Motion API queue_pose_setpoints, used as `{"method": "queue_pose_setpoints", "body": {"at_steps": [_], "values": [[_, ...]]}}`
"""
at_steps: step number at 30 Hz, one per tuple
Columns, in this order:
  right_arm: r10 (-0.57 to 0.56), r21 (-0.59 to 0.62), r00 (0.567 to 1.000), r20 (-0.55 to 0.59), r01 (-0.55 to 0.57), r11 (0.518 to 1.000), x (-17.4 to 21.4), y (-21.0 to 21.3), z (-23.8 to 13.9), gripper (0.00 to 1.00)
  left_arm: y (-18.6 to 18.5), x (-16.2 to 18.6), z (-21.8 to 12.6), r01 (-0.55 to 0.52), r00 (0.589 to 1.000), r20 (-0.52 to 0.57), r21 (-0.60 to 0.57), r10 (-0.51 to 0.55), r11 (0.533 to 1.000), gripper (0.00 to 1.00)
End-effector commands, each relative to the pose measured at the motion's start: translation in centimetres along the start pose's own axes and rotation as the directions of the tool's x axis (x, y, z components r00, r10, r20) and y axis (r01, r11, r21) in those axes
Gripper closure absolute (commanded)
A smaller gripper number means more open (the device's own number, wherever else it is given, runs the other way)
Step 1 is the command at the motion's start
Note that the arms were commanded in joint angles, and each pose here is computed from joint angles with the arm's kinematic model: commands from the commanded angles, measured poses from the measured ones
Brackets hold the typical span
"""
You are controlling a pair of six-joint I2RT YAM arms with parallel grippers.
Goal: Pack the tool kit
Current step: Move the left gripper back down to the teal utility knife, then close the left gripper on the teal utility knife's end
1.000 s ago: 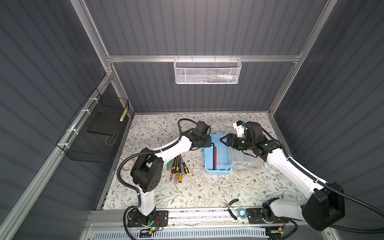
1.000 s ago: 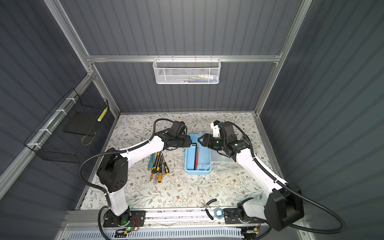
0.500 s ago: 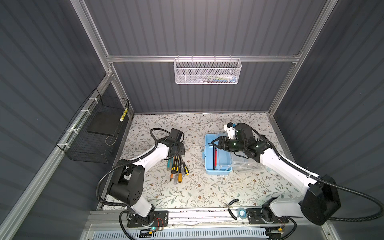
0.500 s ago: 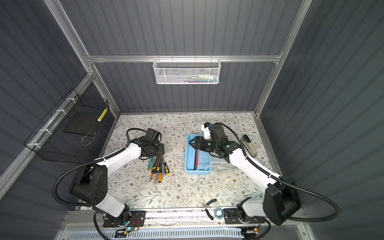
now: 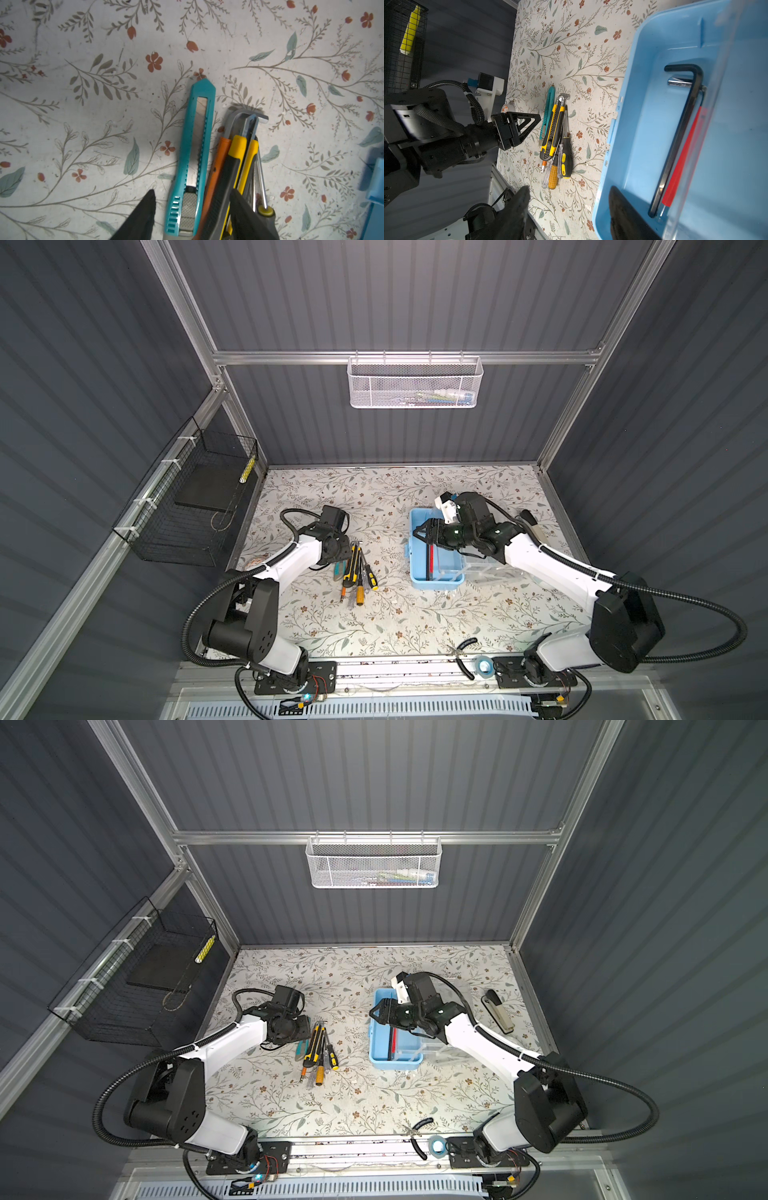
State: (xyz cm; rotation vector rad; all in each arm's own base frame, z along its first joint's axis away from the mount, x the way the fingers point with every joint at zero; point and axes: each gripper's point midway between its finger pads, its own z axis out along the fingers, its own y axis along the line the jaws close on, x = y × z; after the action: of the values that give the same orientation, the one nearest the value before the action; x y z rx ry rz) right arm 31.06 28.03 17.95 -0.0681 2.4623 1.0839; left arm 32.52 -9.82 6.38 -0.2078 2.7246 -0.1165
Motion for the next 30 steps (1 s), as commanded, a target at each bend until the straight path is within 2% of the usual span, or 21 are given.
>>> {"method": "queue_pose_setpoints", "body": {"at_steps": [1,17,30], "values": [[-0.010,-0.012,1.000,-0.001,0.010,1.000,-0.3,0.6,0.1,0.39,0.1,0.1,0.3,-0.002,1.000,-0.005,0.004,0.002,1.000,0.44],[-0.008,0.019,1.000,-0.022,0.008,1.000,0.4,-0.6,0.8,0.39,0.9,0.7,2.7,-0.004,0.999,-0.048,-0.041,0.002,0.999,0.56],[-0.007,0.028,1.000,-0.022,0.008,1.000,0.4,-0.9,0.9,0.39,1.6,1.2,3.7,-0.017,0.997,-0.070,-0.081,0.012,0.997,0.58]]}}
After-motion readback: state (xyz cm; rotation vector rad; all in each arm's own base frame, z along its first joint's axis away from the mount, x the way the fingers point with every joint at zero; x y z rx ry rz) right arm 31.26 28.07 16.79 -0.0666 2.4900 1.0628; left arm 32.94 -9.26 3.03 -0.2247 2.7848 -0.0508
